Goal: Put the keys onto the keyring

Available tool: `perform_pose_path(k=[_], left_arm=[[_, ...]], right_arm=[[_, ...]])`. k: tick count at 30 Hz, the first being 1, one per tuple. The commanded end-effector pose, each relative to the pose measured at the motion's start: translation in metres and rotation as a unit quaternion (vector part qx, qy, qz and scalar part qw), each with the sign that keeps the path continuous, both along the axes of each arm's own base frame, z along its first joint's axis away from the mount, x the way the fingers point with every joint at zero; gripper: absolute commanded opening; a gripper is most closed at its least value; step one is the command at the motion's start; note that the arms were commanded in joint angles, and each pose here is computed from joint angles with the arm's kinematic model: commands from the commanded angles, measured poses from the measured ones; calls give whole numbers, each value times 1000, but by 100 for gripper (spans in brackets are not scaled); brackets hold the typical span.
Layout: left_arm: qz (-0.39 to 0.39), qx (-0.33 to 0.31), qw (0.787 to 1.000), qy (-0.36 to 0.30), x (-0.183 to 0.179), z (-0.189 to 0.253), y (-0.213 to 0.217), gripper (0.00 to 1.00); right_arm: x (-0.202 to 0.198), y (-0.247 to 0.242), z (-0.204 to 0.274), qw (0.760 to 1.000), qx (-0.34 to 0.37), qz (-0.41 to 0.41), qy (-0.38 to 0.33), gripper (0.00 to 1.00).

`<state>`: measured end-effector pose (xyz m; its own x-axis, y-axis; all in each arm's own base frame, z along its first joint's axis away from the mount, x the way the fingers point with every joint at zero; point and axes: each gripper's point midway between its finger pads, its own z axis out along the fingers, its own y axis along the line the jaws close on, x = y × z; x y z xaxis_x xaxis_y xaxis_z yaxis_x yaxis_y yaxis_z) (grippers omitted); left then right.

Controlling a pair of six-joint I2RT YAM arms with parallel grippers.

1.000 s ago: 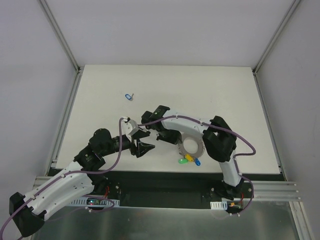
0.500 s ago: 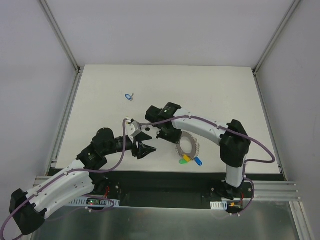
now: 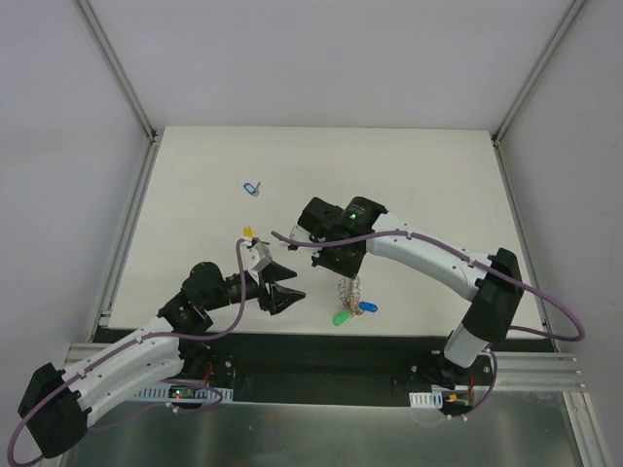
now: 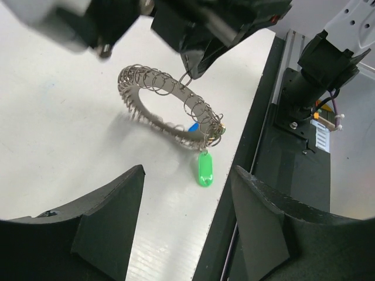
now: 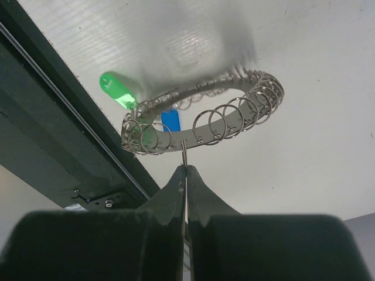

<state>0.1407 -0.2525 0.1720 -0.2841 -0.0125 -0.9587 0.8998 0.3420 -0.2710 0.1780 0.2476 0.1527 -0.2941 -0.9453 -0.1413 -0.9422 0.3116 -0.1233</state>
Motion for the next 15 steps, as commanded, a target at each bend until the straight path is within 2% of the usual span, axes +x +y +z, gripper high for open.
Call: perform_pose_path(k=[1,9,15], left_arm=[[4,-73,996,-46,7,36,-8,61],[-44,-89,990,-103,6,60,-23,62],[-91,-90,984,-126,-1,77,-34,62]], right_arm=[[-7,1,34,998,54,23,-15,1],[-12,5,61,990,123,46,-41,1],[-25,16,77,981,180,72,-28,1]])
